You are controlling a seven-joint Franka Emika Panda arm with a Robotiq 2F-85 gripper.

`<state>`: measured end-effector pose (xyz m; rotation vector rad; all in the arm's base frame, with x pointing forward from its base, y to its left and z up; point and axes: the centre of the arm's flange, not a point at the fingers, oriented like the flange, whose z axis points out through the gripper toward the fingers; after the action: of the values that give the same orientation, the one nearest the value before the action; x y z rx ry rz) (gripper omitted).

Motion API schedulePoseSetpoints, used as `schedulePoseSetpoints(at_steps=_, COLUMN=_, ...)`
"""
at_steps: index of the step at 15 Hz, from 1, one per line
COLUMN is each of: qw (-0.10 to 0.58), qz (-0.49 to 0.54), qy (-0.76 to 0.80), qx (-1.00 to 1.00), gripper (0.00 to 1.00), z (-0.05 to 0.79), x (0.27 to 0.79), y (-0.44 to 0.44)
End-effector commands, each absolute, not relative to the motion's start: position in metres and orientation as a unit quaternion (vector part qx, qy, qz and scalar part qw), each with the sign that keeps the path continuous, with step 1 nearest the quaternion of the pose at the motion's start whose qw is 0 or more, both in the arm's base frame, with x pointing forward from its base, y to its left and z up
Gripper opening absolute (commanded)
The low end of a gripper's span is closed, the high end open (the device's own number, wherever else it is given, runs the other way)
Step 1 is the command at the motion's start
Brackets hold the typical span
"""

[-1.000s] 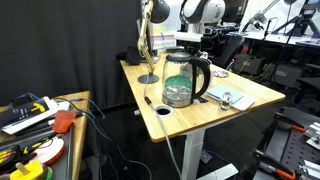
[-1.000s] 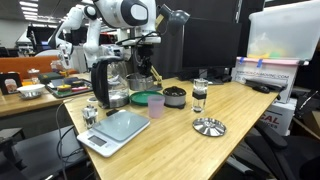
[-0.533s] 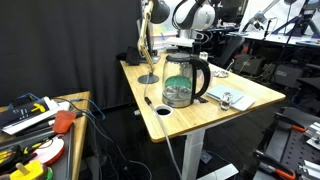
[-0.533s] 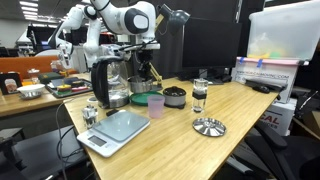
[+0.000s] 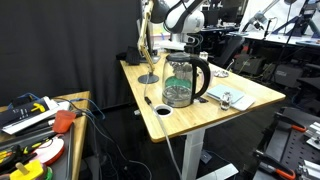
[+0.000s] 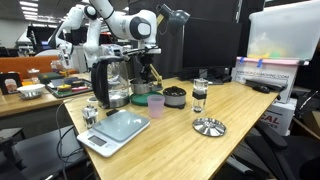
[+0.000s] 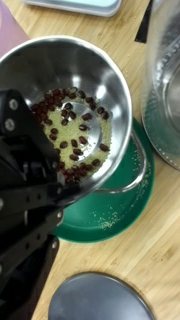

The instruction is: Transfer the silver pot from the scale to the green plate

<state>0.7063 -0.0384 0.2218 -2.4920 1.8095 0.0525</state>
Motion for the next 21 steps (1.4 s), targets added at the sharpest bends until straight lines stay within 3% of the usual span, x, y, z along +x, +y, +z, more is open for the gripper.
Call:
schedulePoseSetpoints(at_steps=1, qw=0.025, qz=0.034, qy=0.574, qx=-0.818, gripper=0.01, z=0.214, x=0.732, y=-0.037)
schedulePoseSetpoints(at_steps=10, qw=-0.002, qz=0.036, qy=0.556, qx=-0.831, gripper=0.01, z=0.189, x=0.753, y=-0.022)
schedulePoseSetpoints(at_steps=11, qw=-0.003, qz=0.037, qy=0.554, qx=-0.832, gripper=0.07, z=0.188, x=0.754, y=-0.021)
schedulePoseSetpoints(at_steps=13, qw=-0.007, qz=0.041, qy=0.551, qx=-0.833, gripper=0.32, z=0.189, x=0.755, y=-0.02)
schedulePoseSetpoints(at_steps=15, qw=-0.011, qz=0.04, qy=0.552, qx=-0.833, gripper=0.38, z=0.19, x=0.754, y=-0.02)
schedulePoseSetpoints(at_steps=21, qw=-0.013, qz=0.037, qy=0.551, qx=-0.834, gripper=0.79, z=0.198, x=0.745, y=-0.027)
